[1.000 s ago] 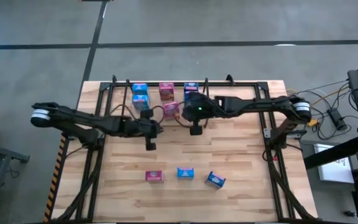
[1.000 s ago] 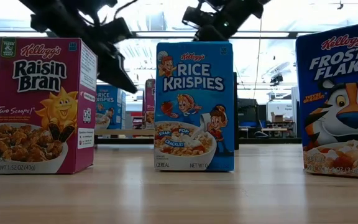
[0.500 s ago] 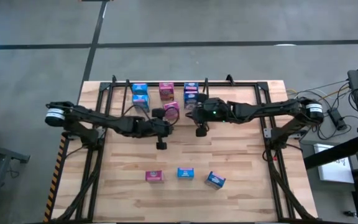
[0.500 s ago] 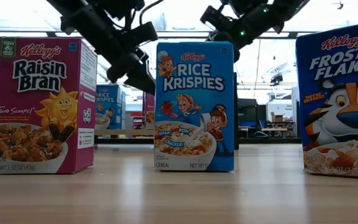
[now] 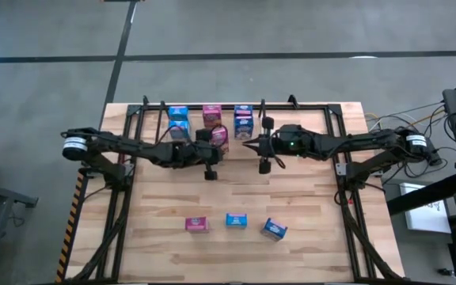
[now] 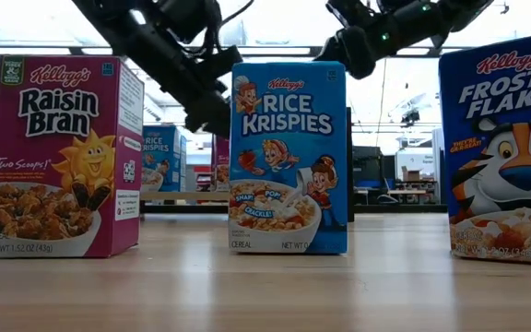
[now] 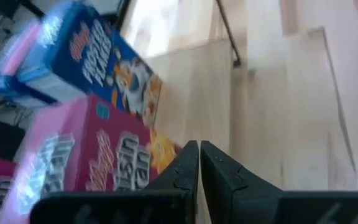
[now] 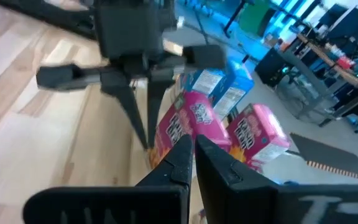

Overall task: Stack cereal on shelf
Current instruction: Put the right violet cereal box on the shelf aligned with the violet cereal box

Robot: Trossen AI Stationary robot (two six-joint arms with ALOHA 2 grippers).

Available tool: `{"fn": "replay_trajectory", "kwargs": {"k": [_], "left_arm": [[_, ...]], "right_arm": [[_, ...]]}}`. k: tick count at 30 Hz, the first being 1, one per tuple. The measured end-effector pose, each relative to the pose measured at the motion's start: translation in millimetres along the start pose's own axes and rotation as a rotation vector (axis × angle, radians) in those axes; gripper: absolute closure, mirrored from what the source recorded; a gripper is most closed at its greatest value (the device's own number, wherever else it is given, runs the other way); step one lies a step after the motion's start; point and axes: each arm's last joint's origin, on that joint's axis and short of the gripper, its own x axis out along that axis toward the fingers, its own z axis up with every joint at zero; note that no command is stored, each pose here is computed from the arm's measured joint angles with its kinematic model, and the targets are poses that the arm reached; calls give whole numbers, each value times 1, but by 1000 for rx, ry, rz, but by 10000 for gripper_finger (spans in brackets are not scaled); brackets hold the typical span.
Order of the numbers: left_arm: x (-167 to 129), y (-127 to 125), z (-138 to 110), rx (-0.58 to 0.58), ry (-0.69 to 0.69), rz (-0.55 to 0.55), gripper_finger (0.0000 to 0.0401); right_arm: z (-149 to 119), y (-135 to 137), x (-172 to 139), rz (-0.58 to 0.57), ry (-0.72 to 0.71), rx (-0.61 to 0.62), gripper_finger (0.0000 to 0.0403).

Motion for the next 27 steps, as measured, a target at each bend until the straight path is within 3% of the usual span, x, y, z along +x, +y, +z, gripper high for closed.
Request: {"fn": "replay_trajectory", "kwargs": {"k": [27], "left_arm": [[11, 27, -18, -36, 102, 54, 401]], "right_arm": [[-7, 3, -2, 11, 23, 17, 394]]}}
